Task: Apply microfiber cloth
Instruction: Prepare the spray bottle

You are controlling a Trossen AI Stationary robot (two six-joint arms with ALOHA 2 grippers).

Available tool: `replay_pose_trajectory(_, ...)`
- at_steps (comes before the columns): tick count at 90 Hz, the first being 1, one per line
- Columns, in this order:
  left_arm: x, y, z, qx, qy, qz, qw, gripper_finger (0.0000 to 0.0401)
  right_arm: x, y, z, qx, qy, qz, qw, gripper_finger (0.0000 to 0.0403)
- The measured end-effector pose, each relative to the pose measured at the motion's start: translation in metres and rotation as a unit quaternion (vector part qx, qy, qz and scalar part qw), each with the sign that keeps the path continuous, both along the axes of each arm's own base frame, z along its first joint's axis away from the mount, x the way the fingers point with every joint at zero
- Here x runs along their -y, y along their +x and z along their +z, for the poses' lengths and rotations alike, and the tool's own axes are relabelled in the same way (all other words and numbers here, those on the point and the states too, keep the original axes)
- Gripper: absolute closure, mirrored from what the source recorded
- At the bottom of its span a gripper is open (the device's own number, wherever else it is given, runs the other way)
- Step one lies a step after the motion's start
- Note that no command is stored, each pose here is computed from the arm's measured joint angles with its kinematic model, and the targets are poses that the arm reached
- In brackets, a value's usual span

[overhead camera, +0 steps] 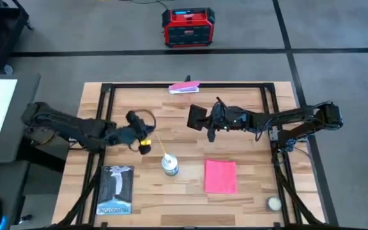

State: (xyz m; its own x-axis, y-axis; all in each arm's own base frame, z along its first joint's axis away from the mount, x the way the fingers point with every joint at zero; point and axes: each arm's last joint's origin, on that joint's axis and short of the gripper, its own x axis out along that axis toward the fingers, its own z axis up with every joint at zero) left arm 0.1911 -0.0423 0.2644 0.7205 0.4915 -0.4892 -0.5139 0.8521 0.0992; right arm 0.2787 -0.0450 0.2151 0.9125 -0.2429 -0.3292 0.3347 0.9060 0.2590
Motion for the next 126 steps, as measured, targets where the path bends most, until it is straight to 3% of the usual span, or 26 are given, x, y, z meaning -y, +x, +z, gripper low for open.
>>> replay_pose_trajectory(15,0.026,-0.009,-0.008,0.031,-0.044,0.023,0.998,0.0401,0.005,-0.001,0.000,-0.003,-0.004,-0.008,1.000,0.0389)
replay_pose_trajectory(40,0.078,0.008,-0.041,0.027,-0.083,-0.021,0.996,0.0401,0.004,-0.001,0.000,-0.003,-0.012,-0.004,1.000,0.0389)
replay_pose_trajectory(60,0.107,0.019,-0.048,0.068,-0.106,-0.069,0.990,0.0401,0.004,-0.001,0.000,-0.003,-0.011,0.002,1.000,0.0389)
replay_pose_trajectory(86,0.113,0.019,-0.043,0.071,-0.123,-0.098,0.985,0.0401,0.003,-0.001,0.000,-0.002,-0.009,0.009,1.000,0.0389)
replay_pose_trajectory(126,0.092,0.028,-0.048,0.034,-0.073,-0.071,0.994,0.0401,0.003,-0.001,0.000,-0.004,-0.012,0.010,1.000,0.0389)
